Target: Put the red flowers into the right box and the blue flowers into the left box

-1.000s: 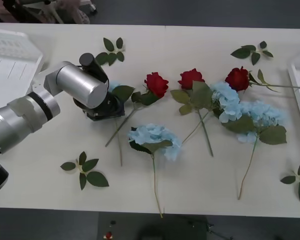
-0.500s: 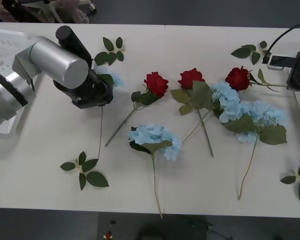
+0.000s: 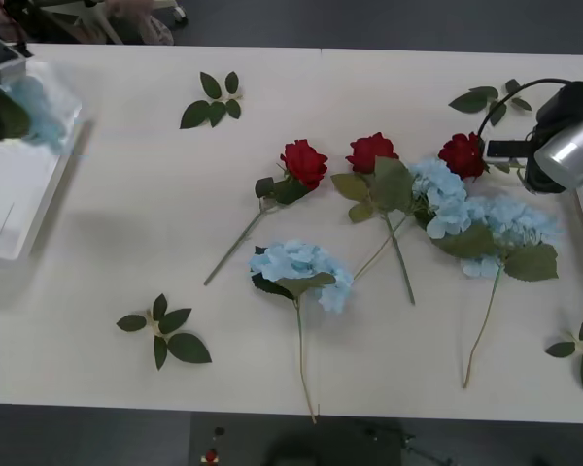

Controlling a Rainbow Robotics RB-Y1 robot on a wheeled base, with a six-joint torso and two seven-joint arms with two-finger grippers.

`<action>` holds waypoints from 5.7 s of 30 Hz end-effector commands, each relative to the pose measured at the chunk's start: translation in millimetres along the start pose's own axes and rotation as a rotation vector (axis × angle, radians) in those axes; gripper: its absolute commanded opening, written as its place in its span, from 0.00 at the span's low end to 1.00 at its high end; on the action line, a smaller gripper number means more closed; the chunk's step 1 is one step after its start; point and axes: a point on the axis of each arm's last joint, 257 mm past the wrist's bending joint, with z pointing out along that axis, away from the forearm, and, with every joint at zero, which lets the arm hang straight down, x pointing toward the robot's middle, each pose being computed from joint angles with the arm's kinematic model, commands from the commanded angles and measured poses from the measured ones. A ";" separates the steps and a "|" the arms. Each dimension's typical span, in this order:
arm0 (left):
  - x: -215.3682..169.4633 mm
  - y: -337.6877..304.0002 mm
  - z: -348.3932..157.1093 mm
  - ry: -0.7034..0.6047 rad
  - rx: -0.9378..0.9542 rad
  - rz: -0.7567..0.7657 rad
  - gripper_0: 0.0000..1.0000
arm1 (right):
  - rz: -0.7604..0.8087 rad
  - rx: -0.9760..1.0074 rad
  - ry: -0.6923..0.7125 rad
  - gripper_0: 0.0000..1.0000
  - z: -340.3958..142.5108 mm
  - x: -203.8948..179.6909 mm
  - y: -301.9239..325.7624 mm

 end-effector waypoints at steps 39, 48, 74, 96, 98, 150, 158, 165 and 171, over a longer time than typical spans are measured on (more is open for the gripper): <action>-199.3 -198.5 -27.7 -0.670 0.457 0.017 0.93 | 0.991 -0.232 -0.179 0.00 -49.2 35.2 -72.0; -261.3 -258.0 -24.6 -0.645 0.382 0.148 0.93 | 1.394 -0.276 -0.006 0.00 -73.5 177.5 -53.0; -284.6 -345.2 52.7 -0.650 0.311 0.265 0.11 | 1.426 0.083 0.136 0.83 -16.3 245.9 -41.7; -319.5 -287.1 -20.7 -0.811 0.368 0.105 0.00 | 1.651 -0.705 -0.236 0.94 -132.9 48.3 -42.9; -323.6 -277.8 -53.5 -0.861 0.429 0.065 0.00 | 1.633 -0.746 -0.289 0.95 -140.8 35.4 -33.2; -319.3 -310.6 -349.6 -1.619 0.888 -0.153 0.00 | 1.058 -0.435 -1.567 0.94 -338.2 -209.0 12.2; -319.3 -310.6 -349.6 -1.619 0.888 -0.153 0.00 | 1.062 -0.413 -1.656 0.95 -343.0 -256.4 -10.7; -319.3 -310.6 -349.6 -1.619 0.888 -0.153 0.00 | 1.002 -0.411 -1.678 0.75 -354.0 -285.0 -23.2; -319.3 -310.6 -349.6 -1.619 0.888 -0.153 0.00 | 0.985 -0.431 -1.692 0.16 -361.6 -292.5 -21.2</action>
